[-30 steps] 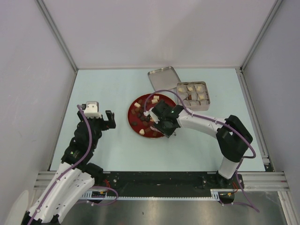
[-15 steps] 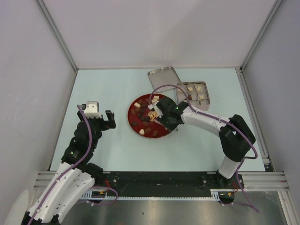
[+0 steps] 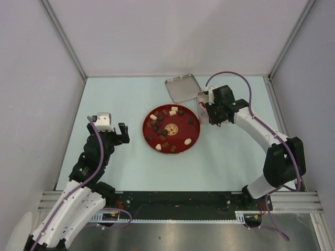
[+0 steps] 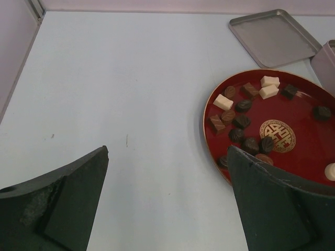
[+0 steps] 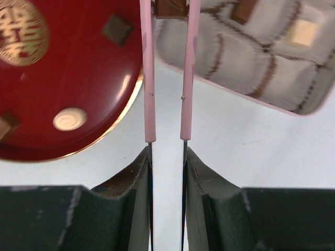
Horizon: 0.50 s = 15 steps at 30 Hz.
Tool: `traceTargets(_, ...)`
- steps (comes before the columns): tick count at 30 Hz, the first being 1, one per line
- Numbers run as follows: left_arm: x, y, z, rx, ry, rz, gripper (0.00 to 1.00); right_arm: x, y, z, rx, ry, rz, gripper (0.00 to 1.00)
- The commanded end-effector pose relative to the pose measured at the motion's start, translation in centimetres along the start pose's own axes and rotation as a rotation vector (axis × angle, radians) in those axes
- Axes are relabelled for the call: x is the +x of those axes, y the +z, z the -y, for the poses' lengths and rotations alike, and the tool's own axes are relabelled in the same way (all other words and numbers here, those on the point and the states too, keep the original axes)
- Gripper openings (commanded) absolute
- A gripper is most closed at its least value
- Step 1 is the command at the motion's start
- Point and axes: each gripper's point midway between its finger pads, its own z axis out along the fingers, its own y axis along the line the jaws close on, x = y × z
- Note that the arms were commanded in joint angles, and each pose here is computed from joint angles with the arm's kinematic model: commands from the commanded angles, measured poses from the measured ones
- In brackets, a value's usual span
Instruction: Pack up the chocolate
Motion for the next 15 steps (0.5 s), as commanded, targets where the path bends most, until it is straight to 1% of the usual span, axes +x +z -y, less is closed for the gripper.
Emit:
traceTargets(1,-0.2,0.2,0.2,0.010,0.016,0.012,1.00,-1.9,-0.7,1.9,0.007,0.115,0.082,0.01)
traceTargets(5,-0.2,0.2,0.2,0.010,0.017,0.012,1.00,-2.1,0.2,2.9,0.007,0.187,0.083,0.01)
traceTargets(15,-0.1,0.2,0.2,0.011,0.019,0.007,1.00,-1.9,3.5,3.0,-0.002,0.220,0.055,0.02)
